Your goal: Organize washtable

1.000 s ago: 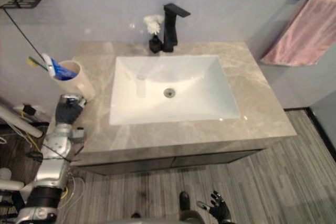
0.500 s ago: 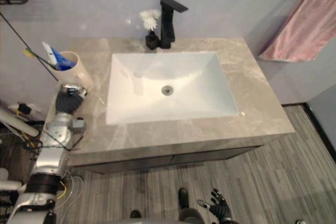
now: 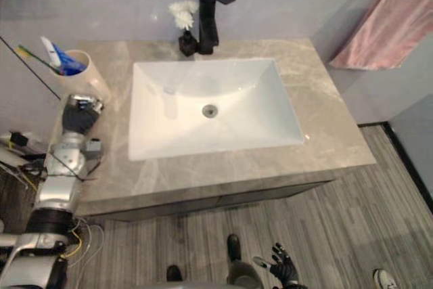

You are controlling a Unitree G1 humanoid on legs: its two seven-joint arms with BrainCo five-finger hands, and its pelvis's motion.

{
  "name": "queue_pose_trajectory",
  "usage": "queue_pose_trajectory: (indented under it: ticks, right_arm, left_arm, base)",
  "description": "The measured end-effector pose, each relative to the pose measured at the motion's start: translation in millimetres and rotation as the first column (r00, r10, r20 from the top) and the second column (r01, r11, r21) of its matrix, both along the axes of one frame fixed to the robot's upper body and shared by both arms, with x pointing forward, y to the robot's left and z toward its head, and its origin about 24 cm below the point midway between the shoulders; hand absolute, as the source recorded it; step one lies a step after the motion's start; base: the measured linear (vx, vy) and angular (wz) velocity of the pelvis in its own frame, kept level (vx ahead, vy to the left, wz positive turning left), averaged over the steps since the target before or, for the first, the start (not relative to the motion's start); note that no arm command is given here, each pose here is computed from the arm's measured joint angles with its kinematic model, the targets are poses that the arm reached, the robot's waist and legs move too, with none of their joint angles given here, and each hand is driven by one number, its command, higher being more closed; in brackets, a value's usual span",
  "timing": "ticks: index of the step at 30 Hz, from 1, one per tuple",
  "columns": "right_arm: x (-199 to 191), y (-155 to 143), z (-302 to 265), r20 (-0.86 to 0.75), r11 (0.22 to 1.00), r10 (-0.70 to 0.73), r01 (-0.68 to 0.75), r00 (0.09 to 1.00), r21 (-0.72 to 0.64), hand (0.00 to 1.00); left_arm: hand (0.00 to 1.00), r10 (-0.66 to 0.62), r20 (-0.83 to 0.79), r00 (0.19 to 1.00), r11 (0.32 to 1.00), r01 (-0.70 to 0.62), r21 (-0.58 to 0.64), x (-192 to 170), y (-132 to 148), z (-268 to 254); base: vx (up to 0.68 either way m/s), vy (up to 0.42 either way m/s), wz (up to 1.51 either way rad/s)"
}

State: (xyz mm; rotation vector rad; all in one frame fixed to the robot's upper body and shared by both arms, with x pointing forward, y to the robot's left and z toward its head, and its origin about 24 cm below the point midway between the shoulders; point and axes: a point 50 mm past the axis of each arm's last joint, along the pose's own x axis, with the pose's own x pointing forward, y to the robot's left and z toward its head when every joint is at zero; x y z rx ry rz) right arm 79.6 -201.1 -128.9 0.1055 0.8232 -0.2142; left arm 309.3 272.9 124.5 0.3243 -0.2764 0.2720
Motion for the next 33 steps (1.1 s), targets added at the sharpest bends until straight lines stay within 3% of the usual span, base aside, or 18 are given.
queue_pose_trajectory:
  ticks: [12,27,33]
  right_arm:
    - [-3,0,-1,-0.008,1.000,-0.002,0.002,1.000,0.000,0.00]
    - [-2,4,-1,-0.007,0.999,0.027,-0.027,1.000,0.019,0.00]
    - [2,5,-1,0.000,0.999,0.033,-0.033,0.999,0.022,0.00]
  left_arm:
    - [1.00,0.003,0.011,1.000,1.000,-0.003,-0.009,4,0,4]
    - [1.00,-0.201,0.207,0.957,0.974,0.218,-0.060,-23,-61,22]
    - [1.00,-0.215,0.236,0.948,0.965,0.243,-0.098,-38,-62,17]
  base:
    - [-0.04,-0.029,0.00]
    - [-0.04,-0.031,0.10]
    - [-0.04,-0.027,0.20]
